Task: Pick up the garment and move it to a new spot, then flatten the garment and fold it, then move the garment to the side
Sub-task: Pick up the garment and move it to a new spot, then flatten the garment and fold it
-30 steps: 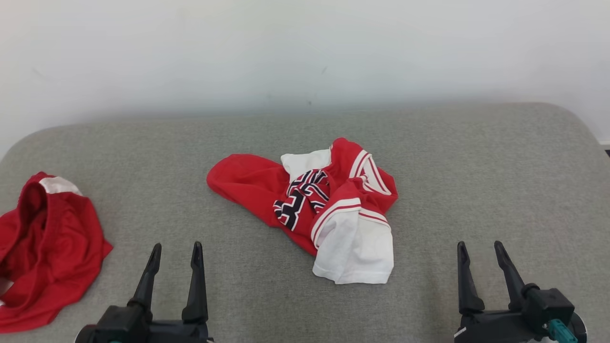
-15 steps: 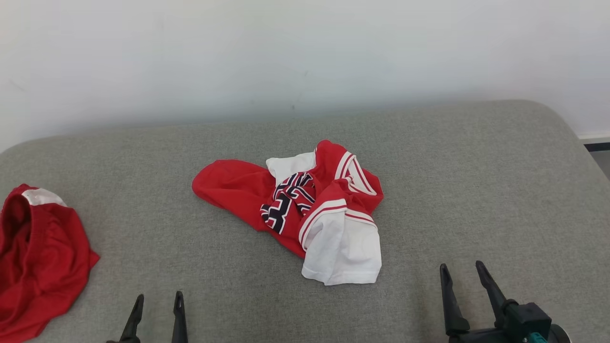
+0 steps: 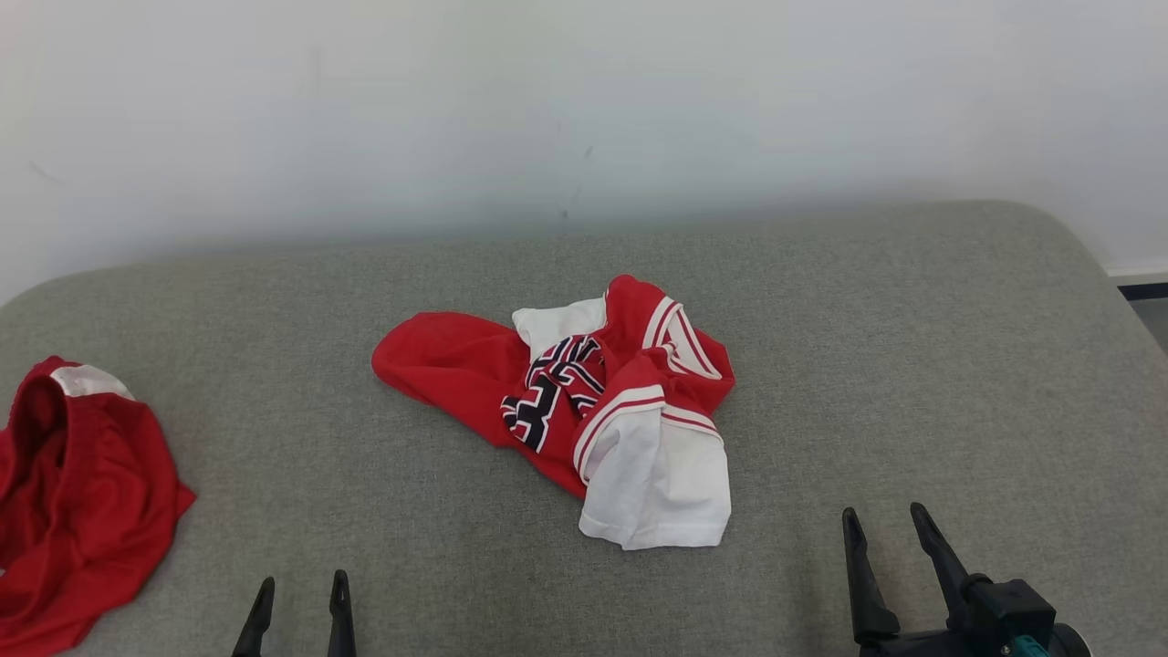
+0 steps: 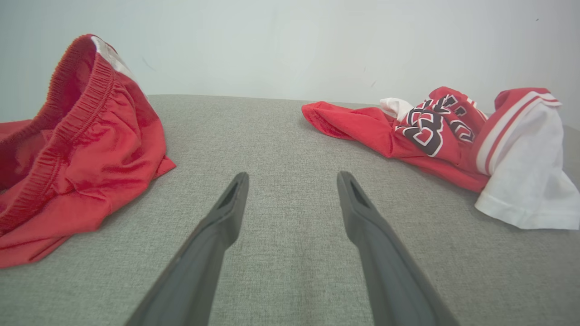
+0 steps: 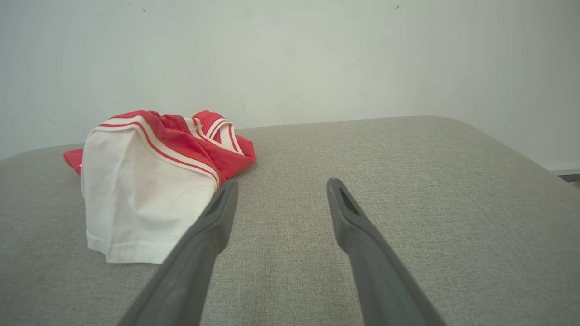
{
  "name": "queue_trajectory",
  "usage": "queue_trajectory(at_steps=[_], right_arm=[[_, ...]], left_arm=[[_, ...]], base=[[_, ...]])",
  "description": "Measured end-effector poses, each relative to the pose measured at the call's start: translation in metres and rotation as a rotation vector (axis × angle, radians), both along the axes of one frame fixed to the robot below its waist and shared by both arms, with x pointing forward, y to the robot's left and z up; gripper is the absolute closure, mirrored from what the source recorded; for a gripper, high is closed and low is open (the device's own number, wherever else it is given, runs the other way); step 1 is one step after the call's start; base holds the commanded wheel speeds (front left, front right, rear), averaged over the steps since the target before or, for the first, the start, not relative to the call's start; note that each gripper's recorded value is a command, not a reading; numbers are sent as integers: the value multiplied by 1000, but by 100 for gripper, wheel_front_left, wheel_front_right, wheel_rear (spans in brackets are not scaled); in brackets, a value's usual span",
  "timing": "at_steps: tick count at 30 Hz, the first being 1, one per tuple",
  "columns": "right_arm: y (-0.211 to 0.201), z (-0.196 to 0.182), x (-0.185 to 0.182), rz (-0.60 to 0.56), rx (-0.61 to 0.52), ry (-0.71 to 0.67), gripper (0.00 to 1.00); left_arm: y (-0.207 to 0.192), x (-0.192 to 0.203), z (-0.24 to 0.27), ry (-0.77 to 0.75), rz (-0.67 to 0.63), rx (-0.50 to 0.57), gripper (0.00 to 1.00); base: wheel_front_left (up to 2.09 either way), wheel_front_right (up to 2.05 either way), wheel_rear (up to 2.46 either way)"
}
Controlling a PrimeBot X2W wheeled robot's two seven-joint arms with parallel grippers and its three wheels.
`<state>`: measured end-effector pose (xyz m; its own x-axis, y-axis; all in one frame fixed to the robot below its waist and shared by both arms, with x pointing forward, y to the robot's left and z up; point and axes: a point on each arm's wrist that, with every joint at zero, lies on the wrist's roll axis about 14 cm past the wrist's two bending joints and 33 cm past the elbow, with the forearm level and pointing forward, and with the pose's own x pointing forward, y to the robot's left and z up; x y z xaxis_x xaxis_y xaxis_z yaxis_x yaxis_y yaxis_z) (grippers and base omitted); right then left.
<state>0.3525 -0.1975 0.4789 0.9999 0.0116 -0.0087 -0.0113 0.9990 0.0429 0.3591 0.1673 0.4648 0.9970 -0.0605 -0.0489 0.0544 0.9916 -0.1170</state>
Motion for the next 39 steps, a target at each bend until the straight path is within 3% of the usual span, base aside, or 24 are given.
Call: queue_trajectory(at_steps=[21,31,39], right_arm=[[-1,-2,2,-5,16,4,0],[-13,-4,-3,-48,35,10,0],[-32,-6,-12,-114,48,17,0]], left_arm=[[-14,16,10,-25,-36,-51,0],[-93,78,66,60,-295,-29,0],[-172,111,98,124,-488,66,0]], base=[[0,0,0],[0,0,0],[0,0,0]])
